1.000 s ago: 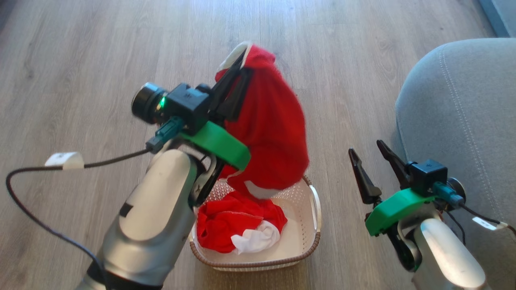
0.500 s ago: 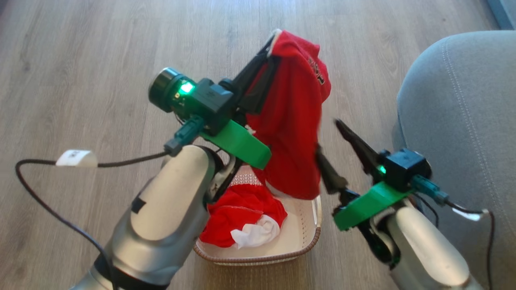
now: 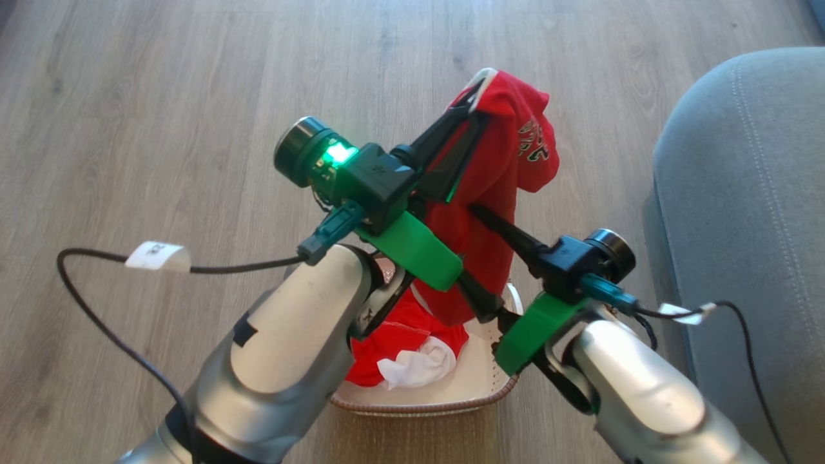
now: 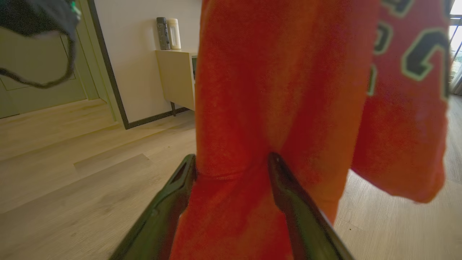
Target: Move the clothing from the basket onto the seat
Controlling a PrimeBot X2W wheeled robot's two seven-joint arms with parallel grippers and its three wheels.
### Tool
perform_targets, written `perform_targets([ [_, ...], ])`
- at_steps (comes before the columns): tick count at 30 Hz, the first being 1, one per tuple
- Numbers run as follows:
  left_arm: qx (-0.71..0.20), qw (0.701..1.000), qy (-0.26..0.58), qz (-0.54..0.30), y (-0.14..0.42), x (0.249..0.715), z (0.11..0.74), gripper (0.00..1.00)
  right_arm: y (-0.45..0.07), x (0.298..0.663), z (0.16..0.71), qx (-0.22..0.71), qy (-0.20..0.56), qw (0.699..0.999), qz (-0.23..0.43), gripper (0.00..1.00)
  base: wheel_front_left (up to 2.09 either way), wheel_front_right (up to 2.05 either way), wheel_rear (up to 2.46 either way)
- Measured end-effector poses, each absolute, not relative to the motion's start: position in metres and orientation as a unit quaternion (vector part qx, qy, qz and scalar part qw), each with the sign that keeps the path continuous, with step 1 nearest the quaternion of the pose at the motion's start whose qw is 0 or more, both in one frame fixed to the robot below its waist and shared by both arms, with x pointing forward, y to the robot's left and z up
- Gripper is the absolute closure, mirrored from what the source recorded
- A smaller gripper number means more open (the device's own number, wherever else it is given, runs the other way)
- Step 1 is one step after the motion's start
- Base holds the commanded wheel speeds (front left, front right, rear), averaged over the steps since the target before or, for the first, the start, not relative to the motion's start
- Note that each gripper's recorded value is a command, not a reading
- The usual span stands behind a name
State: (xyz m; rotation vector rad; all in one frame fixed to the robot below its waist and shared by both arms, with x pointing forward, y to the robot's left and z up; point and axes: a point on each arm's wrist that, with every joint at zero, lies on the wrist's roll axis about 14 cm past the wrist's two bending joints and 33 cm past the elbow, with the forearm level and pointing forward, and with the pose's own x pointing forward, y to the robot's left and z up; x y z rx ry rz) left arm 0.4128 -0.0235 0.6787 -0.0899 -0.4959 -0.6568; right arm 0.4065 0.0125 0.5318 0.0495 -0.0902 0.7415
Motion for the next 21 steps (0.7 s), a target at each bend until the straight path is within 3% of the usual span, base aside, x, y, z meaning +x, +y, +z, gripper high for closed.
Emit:
perform_targets([
  [11, -0.049, 0.912, -0.235, -0.334, -0.031, 0.404, 0.678, 1.0, 0.02, 0.42, 0.49, -0.007, 0.027, 0.936, 0.352, 0.03, 0.0, 0.0, 0.0],
  [13, -0.053, 0.911, -0.232, -0.337, -0.033, 0.402, 0.677, 1.0, 0.017, 0.424, 0.487, -0.009, 0.033, 0.938, 0.345, 1.0, 0.0, 0.0, 0.0],
  [21, -0.054, 0.913, -0.222, -0.338, -0.034, 0.405, 0.67, 1.0, 0.015, 0.432, 0.497, 0.009, 0.02, 0.943, 0.333, 1.0, 0.0, 0.0, 0.0],
])
